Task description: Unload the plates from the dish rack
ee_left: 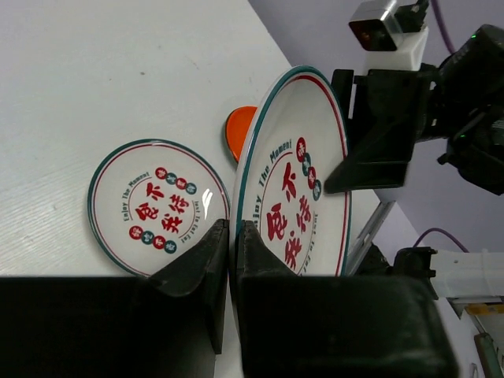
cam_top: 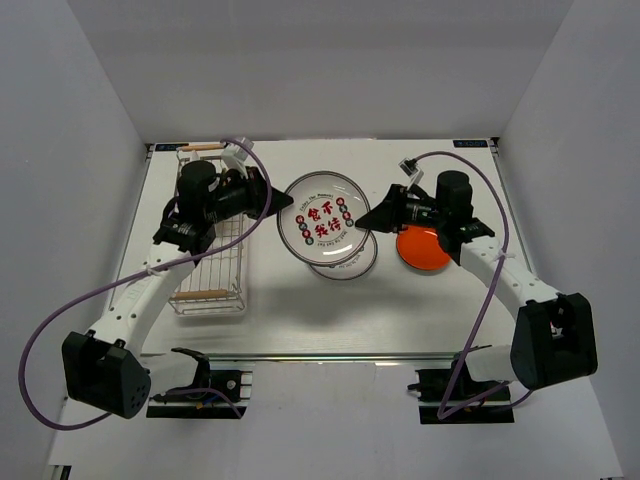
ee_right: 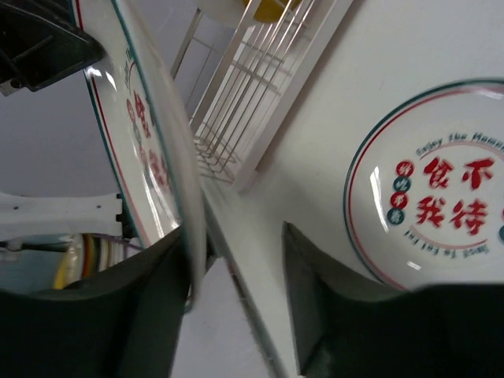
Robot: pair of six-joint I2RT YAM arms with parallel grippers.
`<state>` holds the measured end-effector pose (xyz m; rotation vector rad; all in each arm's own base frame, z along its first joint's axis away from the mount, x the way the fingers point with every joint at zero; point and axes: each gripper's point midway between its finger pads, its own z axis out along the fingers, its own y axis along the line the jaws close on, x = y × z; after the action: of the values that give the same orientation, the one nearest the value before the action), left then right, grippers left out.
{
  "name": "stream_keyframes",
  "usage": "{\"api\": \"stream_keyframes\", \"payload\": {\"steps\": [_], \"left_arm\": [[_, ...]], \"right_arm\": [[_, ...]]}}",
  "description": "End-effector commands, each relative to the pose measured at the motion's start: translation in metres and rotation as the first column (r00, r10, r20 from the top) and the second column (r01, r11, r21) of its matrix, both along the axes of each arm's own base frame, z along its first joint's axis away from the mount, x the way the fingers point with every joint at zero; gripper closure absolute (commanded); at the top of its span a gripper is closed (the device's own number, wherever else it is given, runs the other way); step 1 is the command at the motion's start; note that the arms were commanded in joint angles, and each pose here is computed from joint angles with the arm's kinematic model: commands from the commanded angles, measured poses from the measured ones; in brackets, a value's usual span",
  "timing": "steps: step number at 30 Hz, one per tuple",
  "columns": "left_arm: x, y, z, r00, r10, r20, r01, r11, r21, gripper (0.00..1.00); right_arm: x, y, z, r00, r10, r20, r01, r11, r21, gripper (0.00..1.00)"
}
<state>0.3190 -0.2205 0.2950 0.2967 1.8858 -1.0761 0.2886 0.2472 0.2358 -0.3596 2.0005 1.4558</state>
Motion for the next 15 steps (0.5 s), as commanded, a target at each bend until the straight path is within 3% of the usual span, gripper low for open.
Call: {"api": "stream_keyframes", "payload": {"steps": [1, 2, 3, 5, 6, 8, 13, 14, 15], "left_arm": [[-0.003, -0.006, 0.022, 0.997, -0.035, 0.062, 0.039, 0.998, -0.059, 1.0], [-0.003, -0.006, 0.02, 0.998, -0.038, 0.054, 0.041, 0.998, -0.052, 1.0], [-0.002, -0.007, 0.017, 0.998, -0.044, 0.042, 0.046, 0.998, -0.049, 1.0], [-0.001, -0.007, 0.014, 0.999, -0.041, 0.027, 0.043, 0.998, -0.044, 1.0], [0.0, -0.006, 0.01, 1.0, -0.028, 0.002, 0.028, 0.999, -0.034, 1.0], [0.009, 0.003, 0.006, 0.999, 0.043, -0.002, -0.043, 0.999, 0.006, 0.68], [0.019, 0.029, 0.013, 0.98, 0.195, 0.023, -0.197, 0.976, 0.097, 0.13], [0.021, 0.034, 0.013, 0.974, 0.223, 0.025, -0.225, 0.967, 0.119, 0.02], [0.025, 0.05, 0.004, 0.95, 0.312, 0.005, -0.308, 0.935, 0.178, 0.02]], "right_arm": [[-0.006, 0.006, 0.011, 0.998, 0.057, 0.038, -0.058, 0.998, 0.033, 0.5], [-0.006, 0.005, 0.011, 0.997, 0.061, 0.039, -0.062, 0.997, 0.037, 0.58], [-0.007, 0.005, 0.011, 0.997, 0.061, 0.037, -0.062, 0.997, 0.038, 0.74], [-0.006, 0.004, 0.01, 0.999, 0.044, 0.031, -0.045, 0.998, 0.035, 0.86], [-0.006, 0.003, 0.009, 0.999, 0.037, 0.026, -0.038, 0.999, 0.034, 0.99], [0.0, 0.0, 0.01, 1.0, -0.009, 0.027, 0.008, 1.0, 0.019, 1.0], [0.015, -0.013, -0.004, 0.993, -0.121, -0.001, 0.121, 0.988, -0.094, 1.0], [0.023, -0.017, -0.009, 0.985, -0.171, -0.012, 0.169, 0.978, -0.122, 1.0], [0.027, -0.02, -0.012, 0.98, -0.197, -0.014, 0.193, 0.972, -0.136, 1.0]]}}
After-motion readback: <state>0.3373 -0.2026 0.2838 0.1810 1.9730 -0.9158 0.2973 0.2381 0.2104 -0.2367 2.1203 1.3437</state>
